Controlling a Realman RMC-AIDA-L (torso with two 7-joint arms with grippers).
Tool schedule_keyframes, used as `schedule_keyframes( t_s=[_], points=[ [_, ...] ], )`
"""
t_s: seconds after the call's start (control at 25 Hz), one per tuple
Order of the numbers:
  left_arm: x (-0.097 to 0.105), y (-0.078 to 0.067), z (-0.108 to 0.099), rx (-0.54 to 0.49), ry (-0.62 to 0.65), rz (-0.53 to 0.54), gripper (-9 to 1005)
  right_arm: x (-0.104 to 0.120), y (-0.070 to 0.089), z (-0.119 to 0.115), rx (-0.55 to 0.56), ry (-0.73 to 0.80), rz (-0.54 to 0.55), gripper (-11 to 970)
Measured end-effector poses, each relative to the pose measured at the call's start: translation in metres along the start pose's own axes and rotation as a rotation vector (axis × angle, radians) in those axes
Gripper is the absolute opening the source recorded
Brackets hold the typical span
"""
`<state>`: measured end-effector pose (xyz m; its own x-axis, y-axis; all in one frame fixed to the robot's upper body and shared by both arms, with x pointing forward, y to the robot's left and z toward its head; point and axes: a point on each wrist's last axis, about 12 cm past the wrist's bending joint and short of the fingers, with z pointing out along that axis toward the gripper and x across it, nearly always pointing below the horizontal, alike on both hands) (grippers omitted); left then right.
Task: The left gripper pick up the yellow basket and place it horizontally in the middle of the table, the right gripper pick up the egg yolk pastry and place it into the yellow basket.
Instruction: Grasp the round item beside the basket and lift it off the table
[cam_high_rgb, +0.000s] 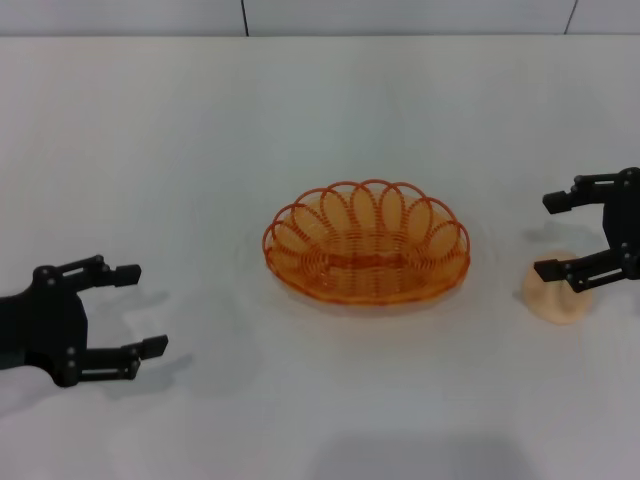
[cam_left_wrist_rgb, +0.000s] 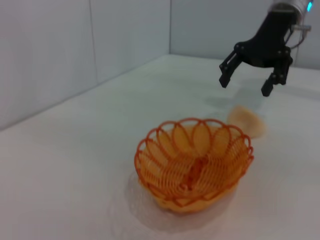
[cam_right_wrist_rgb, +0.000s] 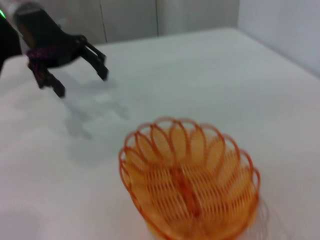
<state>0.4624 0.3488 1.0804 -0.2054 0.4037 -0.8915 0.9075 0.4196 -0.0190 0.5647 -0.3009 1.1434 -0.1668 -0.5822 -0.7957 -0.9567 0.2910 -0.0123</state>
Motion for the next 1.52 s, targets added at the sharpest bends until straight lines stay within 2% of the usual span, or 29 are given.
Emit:
schedule_keyframes(
  t_s=[0.24, 0.4, 0.56, 0.8, 1.24, 1.52],
  points=[
    [0.001, -0.01, 0.008, 0.037, -0.025, 0.043, 864, -0.012, -0.004, 0.002, -0.038, 0.179, 0.083, 870],
    [0.001, -0.017, 0.011, 0.059, -0.052, 0.077, 862, -0.021, -0.002, 0.009, -0.027, 0.277, 0.095, 871],
    [0.002, -0.019, 0.012, 0.065, -0.054, 0.078, 862, -0.027, 0.0, 0.017, -0.019, 0.303, 0.077, 852],
    [0.002, -0.021, 0.011, 0.079, -0.062, 0.087, 861, -0.023, -0.002, 0.028, 0.004, 0.326, 0.07, 825],
    [0.004, -0.022, 0.011, 0.079, -0.056, 0.075, 859, -0.016, -0.005, 0.03, 0.038, 0.38, 0.06, 605],
    [0.005, -0.023, 0.01, 0.072, -0.057, 0.076, 858, -0.02, -0.007, 0.028, 0.045, 0.374, 0.049, 465]
  ],
)
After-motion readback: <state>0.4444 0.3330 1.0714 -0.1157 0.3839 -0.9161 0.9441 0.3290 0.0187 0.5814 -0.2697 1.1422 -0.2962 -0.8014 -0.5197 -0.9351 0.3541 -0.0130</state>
